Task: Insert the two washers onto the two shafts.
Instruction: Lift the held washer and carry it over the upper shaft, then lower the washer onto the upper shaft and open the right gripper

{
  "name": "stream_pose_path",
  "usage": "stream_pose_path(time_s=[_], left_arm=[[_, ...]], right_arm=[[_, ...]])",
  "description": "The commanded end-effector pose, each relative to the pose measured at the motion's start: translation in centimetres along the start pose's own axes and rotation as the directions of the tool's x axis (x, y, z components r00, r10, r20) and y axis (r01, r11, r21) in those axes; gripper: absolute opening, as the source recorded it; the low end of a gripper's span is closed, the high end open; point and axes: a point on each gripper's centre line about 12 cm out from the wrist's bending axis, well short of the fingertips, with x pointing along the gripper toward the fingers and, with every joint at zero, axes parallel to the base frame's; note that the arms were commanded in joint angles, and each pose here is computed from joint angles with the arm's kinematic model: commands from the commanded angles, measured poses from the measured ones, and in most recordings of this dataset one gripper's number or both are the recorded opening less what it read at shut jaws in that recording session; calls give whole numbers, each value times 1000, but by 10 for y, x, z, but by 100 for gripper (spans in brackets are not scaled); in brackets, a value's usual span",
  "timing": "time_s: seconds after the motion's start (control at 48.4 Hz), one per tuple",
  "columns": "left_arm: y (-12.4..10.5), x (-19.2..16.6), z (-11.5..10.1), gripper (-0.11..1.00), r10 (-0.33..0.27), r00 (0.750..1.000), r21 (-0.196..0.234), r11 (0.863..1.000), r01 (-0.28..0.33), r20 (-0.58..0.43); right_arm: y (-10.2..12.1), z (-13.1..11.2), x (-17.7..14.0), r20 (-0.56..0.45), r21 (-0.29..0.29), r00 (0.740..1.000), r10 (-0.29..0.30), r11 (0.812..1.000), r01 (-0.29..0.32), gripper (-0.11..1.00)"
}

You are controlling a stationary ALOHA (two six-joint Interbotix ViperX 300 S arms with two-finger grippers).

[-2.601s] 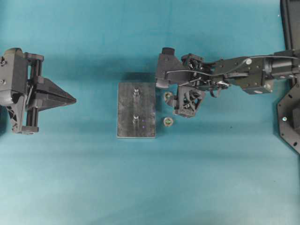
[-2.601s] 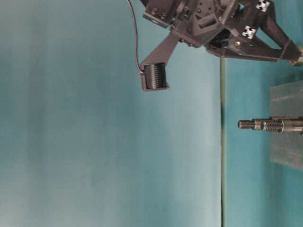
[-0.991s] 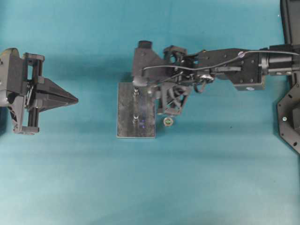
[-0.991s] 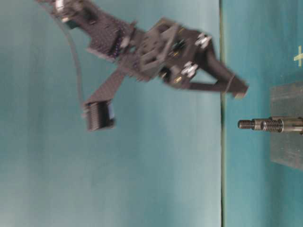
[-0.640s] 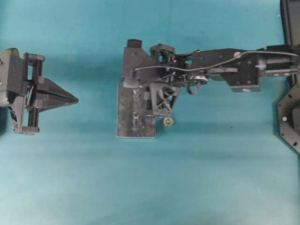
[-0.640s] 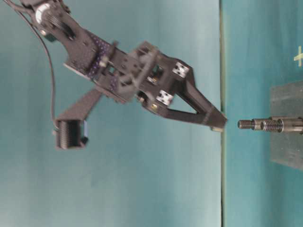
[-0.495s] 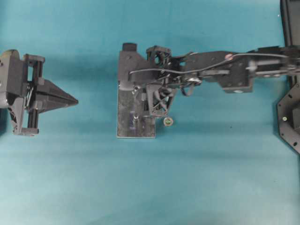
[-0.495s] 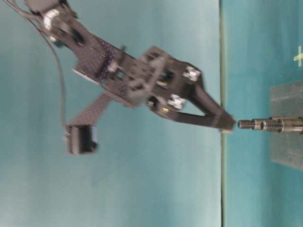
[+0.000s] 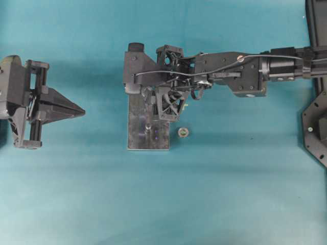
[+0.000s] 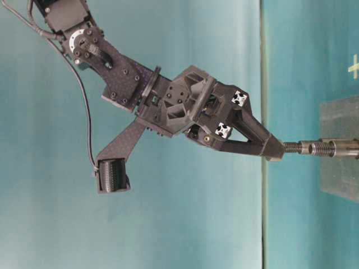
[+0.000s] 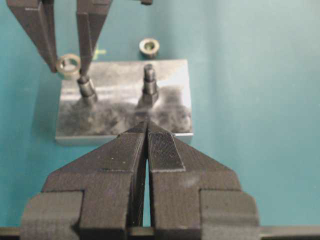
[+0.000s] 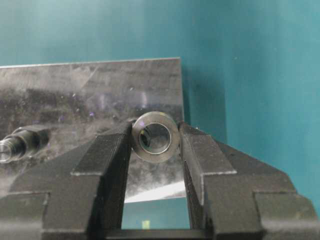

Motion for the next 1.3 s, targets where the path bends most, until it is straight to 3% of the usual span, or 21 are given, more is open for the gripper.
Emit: stream_pose_path(time_s=[0.0, 0.929, 1.218, 1.28], left_arm=[[-1, 0, 4, 0, -2, 1000, 3, 1000, 2, 17], [-1, 0, 4, 0, -2, 1000, 1, 1000, 2, 20], [-1, 0, 4, 0, -2, 1000, 3, 1000, 2, 19], [-1, 0, 4, 0, -2, 1000, 3, 1000, 2, 19]], right_arm=[[2, 9, -10, 27, -13, 1000, -1, 1000, 2, 33], [10, 6, 0, 2, -18, 1000, 12, 1000, -12, 33], [10, 5, 3, -3, 16, 1000, 15, 1000, -15, 34], [9, 4, 6, -6, 29, 1000, 13, 999, -13, 47]])
